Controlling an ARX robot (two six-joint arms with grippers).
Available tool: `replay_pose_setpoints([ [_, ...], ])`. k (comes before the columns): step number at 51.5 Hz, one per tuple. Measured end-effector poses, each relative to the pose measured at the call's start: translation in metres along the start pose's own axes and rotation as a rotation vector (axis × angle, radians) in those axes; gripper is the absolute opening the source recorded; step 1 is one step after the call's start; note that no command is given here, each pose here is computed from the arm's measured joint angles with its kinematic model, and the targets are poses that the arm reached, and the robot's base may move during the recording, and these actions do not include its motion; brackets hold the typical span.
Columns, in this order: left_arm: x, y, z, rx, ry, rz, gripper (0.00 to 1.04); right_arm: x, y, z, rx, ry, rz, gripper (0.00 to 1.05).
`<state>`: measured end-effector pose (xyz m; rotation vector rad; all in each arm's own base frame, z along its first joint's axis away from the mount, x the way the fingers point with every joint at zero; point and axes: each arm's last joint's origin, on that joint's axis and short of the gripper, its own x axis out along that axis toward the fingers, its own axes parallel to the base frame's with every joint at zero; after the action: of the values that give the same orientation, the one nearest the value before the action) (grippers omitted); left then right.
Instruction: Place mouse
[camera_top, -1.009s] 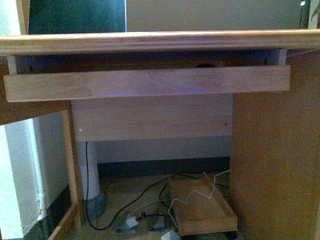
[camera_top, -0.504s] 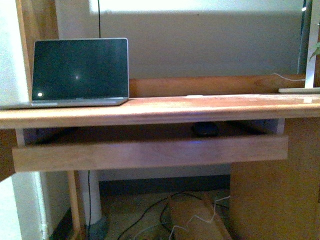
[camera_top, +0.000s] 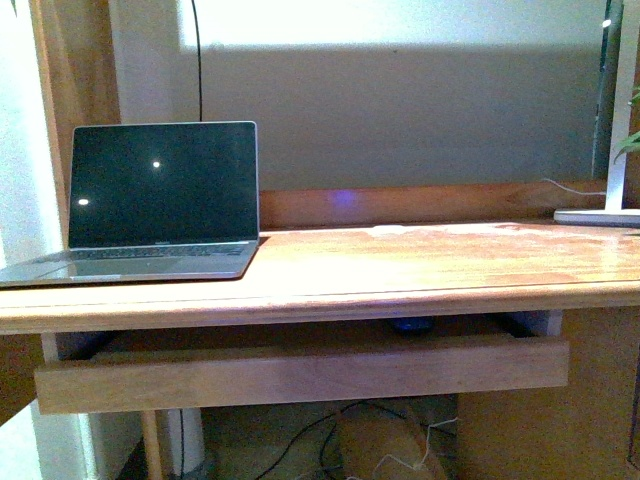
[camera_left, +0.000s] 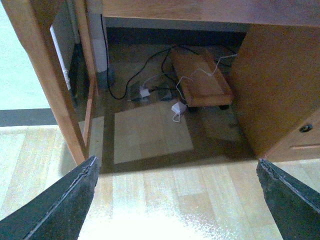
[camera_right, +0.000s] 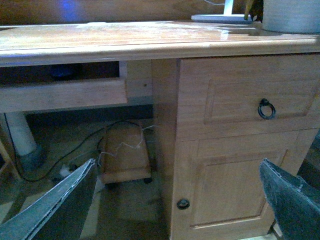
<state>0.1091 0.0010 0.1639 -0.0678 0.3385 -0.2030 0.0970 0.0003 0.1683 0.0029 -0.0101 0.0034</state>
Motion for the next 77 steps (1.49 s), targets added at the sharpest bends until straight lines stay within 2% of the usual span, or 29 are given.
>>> replay_pose_setpoints([
  [5, 0.011, 0.014, 0.013, 0.070, -0.010, 0.031, 0.97, 0.000, 0.000, 0.000, 0.000, 0.000, 0.000, 0.97],
  [12, 0.036, 0.036, 0.039, 0.250, -0.040, 0.067, 0.97, 0.000, 0.000, 0.000, 0.000, 0.000, 0.000, 0.97],
  [20, 0.091, 0.053, 0.055, 0.642, -0.038, -0.029, 0.97, 0.000, 0.000, 0.000, 0.000, 0.000, 0.000, 0.97],
  [28, 0.135, 0.060, 0.066, 0.907, -0.088, -0.098, 0.97, 0.000, 0.000, 0.000, 0.000, 0.000, 0.000, 0.97],
  [34, 0.166, 0.065, 0.072, 1.039, -0.115, -0.131, 0.97, 0.000, 0.000, 0.000, 0.000, 0.000, 0.000, 0.97],
  [44, 0.212, 0.070, 0.078, 1.171, -0.124, -0.173, 0.97, 0.000, 0.000, 0.000, 0.000, 0.000, 0.000, 0.97],
  [58, 0.255, 0.076, 0.076, 1.274, -0.133, -0.199, 0.97, 0.000, 0.000, 0.000, 0.000, 0.000, 0.000, 0.97],
  [59, 0.286, 0.093, 0.052, 1.470, -0.127, -0.198, 0.97, 0.000, 0.000, 0.000, 0.000, 0.000, 0.000, 0.97],
  [69, 0.283, 0.096, 0.038, 1.523, -0.049, -0.197, 0.97, 0.000, 0.000, 0.000, 0.000, 0.000, 0.000, 0.97],
  [70, 0.275, 0.090, 0.036, 1.493, 0.000, -0.227, 0.98, 0.000, 0.000, 0.000, 0.000, 0.000, 0.000, 0.97],
  [77, 0.252, 0.078, 0.036, 1.373, 0.060, -0.310, 0.98, 0.000, 0.000, 0.000, 0.000, 0.000, 0.000, 0.97],
])
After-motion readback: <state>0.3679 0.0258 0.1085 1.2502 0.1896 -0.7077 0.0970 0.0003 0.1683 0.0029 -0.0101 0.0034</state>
